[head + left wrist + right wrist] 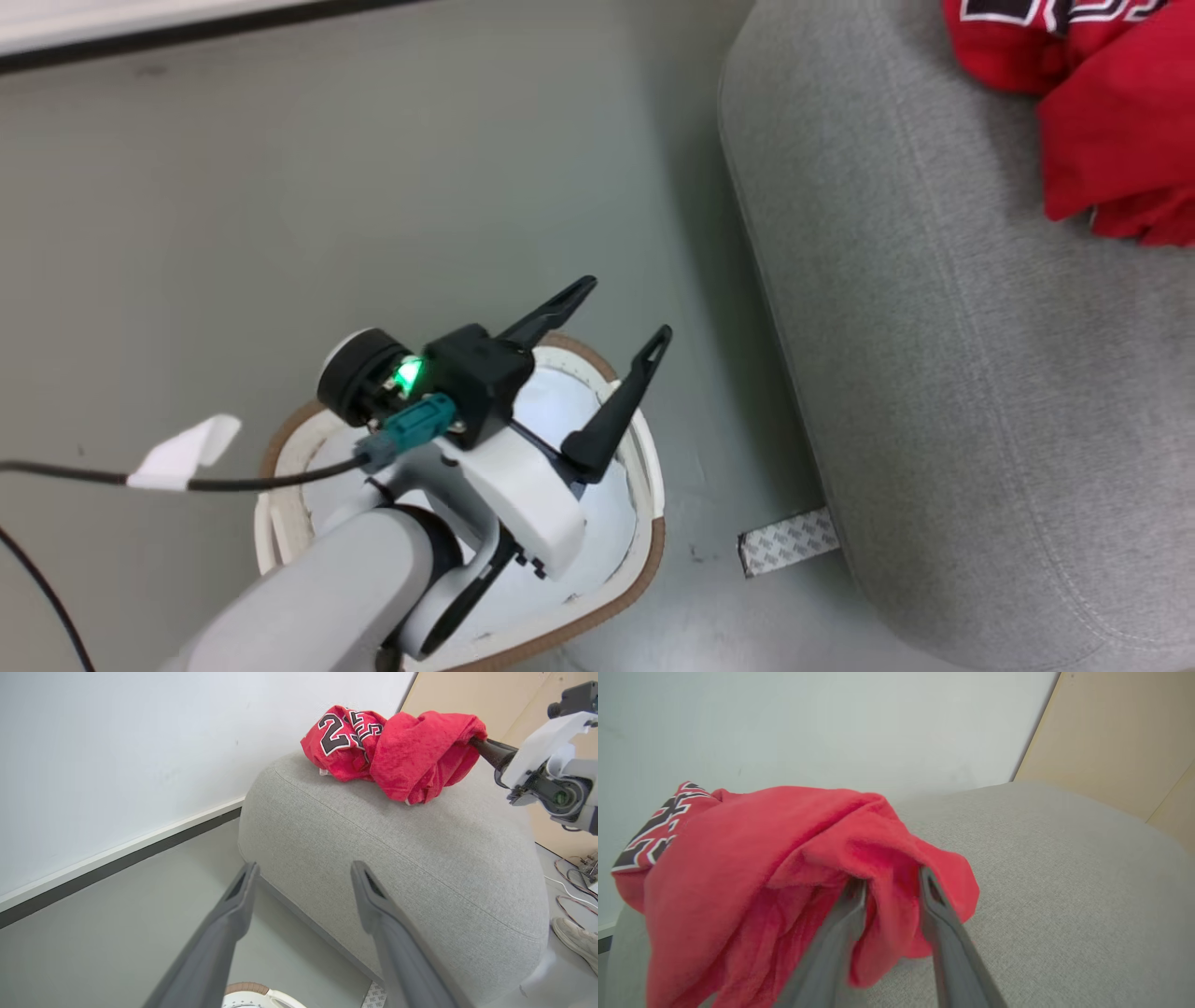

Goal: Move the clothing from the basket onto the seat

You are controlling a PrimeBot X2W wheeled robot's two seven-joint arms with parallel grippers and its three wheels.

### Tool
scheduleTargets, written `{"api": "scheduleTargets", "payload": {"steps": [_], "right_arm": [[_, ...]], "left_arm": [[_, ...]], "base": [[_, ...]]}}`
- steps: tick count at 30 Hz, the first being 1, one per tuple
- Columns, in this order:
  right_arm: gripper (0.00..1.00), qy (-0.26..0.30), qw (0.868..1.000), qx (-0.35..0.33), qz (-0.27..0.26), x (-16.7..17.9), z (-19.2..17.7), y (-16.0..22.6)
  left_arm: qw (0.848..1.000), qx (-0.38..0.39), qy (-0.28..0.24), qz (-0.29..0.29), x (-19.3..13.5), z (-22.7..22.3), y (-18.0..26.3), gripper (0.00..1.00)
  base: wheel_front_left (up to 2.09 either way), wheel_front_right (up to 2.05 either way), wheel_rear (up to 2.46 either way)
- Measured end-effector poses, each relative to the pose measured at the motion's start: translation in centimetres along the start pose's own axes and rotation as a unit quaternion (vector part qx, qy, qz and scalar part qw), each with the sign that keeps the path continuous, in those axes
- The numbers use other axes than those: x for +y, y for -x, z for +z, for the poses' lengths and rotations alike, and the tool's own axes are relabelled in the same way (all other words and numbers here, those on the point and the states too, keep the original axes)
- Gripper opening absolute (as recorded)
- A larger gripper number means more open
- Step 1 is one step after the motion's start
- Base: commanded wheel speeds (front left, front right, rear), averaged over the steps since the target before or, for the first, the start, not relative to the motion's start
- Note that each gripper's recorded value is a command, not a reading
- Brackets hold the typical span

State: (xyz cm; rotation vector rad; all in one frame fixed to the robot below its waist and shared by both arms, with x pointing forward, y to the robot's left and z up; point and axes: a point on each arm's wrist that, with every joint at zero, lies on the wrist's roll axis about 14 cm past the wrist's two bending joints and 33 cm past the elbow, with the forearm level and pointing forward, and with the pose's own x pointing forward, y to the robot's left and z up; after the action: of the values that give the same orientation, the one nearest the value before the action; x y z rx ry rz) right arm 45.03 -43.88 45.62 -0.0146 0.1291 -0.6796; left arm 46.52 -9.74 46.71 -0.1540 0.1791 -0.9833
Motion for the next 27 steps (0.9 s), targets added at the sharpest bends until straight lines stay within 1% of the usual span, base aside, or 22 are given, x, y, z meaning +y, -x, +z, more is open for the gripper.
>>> {"api": "scheduleTargets", "payload": {"steps": [4,6,10,14,20,24,27], "right_arm": [[1.00,0.005,1.000,-0.004,0.013,-0.1,0.3,1.5],[1.00,0.008,0.999,-0.020,0.024,0.1,1.2,2.3],[1.00,0.006,0.997,-0.047,0.054,0.8,2.6,4.4],[1.00,0.001,0.993,-0.088,0.081,1.3,4.8,6.6],[1.00,-0.013,0.982,-0.127,0.136,3.5,6.7,10.5],[1.00,-0.013,0.974,-0.130,0.183,5.6,6.4,13.3],[1.00,-0.015,0.969,-0.128,0.213,6.9,5.9,15.3]], "left_arm": [[1.000,-0.017,0.001,0.018,0.3,0.9,0.5,1.00],[0.999,-0.031,-0.004,0.033,0.6,1.5,0.9,1.00],[0.996,-0.055,0.002,0.075,1.9,2.5,2.3,1.00],[0.989,-0.079,0.003,0.122,3.2,3.4,4.4,1.00],[0.975,-0.100,-0.013,0.200,5.1,4.0,8.6,1.00],[0.962,-0.099,-0.021,0.252,5.9,3.8,12.0,1.00],[0.948,-0.100,-0.020,0.301,6.5,3.7,15.1,1.00]], "base": [[0.00,0.00,0.00],[0.00,0.00,0.00],[0.00,0.00,0.00],[0.00,0.00,0.00],[0.00,0.00,0.00],[0.00,0.00,0.00],[0.00,0.00,0.00]]}}
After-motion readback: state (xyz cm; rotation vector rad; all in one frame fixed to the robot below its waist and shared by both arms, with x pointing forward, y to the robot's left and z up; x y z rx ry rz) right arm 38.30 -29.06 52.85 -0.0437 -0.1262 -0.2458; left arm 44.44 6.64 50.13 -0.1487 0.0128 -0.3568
